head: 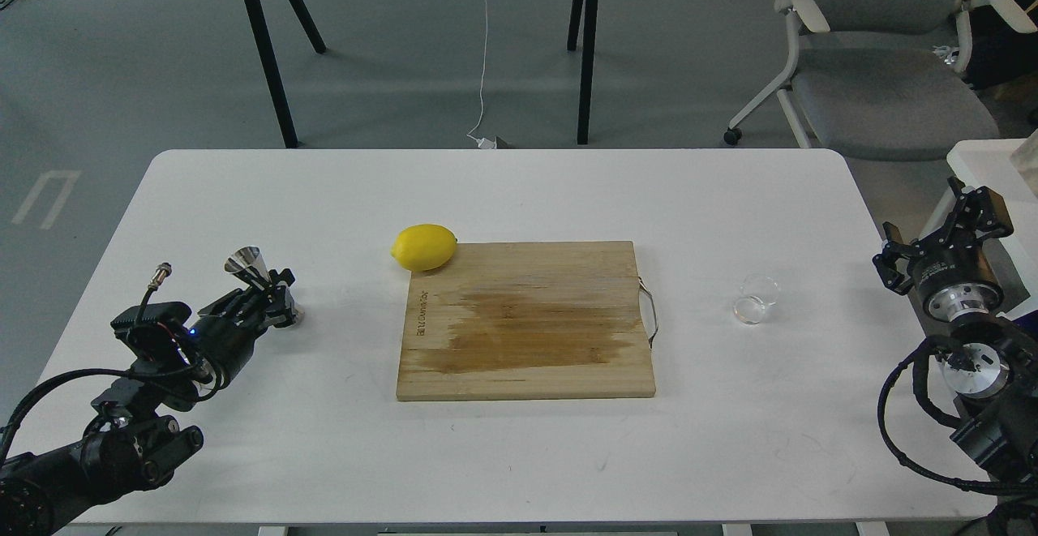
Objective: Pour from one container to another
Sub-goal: 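Lift the jigger with the left gripper and carry it over the board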
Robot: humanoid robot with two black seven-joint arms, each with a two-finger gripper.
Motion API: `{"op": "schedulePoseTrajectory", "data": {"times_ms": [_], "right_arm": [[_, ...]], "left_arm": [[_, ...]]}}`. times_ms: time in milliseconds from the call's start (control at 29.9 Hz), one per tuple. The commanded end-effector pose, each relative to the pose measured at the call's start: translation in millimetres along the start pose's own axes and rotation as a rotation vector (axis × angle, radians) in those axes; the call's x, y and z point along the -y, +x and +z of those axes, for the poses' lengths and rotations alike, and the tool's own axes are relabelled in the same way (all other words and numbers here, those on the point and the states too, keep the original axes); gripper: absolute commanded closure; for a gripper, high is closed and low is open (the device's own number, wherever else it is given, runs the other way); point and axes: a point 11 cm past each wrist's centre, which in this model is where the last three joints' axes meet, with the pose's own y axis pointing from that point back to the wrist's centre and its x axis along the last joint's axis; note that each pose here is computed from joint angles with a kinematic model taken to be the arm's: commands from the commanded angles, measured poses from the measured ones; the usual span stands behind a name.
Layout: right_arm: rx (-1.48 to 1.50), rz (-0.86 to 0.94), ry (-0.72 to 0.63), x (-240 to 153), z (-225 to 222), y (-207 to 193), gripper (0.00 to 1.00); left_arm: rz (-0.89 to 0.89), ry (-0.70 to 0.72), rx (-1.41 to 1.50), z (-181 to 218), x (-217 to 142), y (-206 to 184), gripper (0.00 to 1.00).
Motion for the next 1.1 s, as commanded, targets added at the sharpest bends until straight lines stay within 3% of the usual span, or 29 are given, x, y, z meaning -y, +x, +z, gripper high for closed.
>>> {"op": "schedulePoseTrajectory", "data": {"times_ms": [0,268,435,769,1003,1070], "right_arm": [[-0.001,0.001,-0.001,0,1,1,0.00],[0.003,0.001,0.003,0,-1,0,0.00],[0.007,-0.005,0.009,3,-3,-4,0.00],[-0.004,0.000,-0.006,0,1,0,0.00],[-0.009,0.008,-0.012,-3,3,4,0.00],[-0.009,0.009,-0.013,-3,4,4,0.00]], "left_arm": [[0.019,-0.004,0.000,2,5,9,0.94],[0.229,-0.149,0.063,55,63,128,0.94],[0.279,-0.326,0.044,126,83,156,0.93],[0.186,-0.650,0.117,254,85,100,0.93],[0.094,-0.782,0.056,321,66,31,0.93],[0.067,-0.786,0.074,317,61,16,0.93]]}}
